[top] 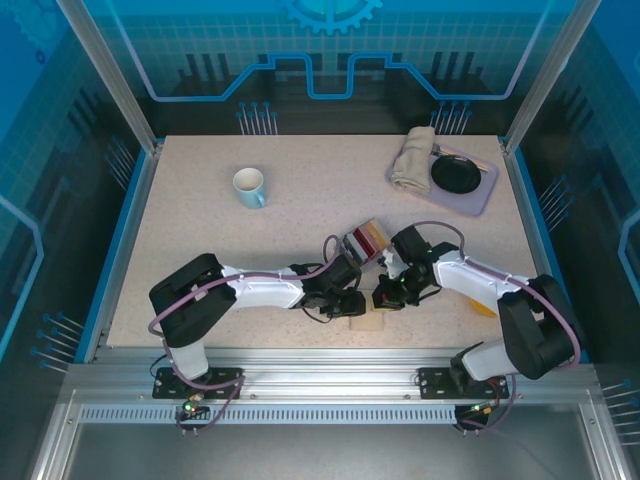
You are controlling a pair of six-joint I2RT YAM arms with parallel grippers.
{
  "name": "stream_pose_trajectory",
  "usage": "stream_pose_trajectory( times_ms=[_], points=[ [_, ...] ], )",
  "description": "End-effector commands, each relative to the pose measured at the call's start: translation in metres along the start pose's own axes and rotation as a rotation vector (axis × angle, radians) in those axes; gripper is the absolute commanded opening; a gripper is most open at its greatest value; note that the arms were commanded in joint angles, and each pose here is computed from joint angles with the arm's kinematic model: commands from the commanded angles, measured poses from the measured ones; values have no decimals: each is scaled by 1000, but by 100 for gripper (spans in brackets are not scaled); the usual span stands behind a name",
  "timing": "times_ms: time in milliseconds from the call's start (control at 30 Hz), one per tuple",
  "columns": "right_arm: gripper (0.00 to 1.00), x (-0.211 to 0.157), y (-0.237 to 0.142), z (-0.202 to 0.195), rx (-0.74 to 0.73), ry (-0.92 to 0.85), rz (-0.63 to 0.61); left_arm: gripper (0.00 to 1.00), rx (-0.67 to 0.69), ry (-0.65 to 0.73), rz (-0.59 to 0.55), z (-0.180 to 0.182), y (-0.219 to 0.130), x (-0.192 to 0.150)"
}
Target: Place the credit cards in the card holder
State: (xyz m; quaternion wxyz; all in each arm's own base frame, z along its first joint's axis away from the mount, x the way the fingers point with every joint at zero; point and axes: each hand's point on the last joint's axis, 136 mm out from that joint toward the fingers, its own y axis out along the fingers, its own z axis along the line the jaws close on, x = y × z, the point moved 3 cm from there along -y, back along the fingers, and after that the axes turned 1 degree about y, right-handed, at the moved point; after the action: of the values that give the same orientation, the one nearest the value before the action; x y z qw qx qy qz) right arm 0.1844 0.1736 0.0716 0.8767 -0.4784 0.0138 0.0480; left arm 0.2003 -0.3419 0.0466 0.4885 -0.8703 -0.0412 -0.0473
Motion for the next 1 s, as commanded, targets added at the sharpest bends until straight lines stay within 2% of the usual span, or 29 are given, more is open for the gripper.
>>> stream_pose_trajectory(
  times_ms=[0,633,967],
  points=[
    [0,2,2,6,3,-24,18,36,-11,-12,15,1,9,-3],
    [0,4,17,-12,-120,18,64,36,-14,-14,12,1,8,-3],
    [0,-14,28,-38,-219,73,116,35,-13,-19,9,2,7,-3]
  ],
)
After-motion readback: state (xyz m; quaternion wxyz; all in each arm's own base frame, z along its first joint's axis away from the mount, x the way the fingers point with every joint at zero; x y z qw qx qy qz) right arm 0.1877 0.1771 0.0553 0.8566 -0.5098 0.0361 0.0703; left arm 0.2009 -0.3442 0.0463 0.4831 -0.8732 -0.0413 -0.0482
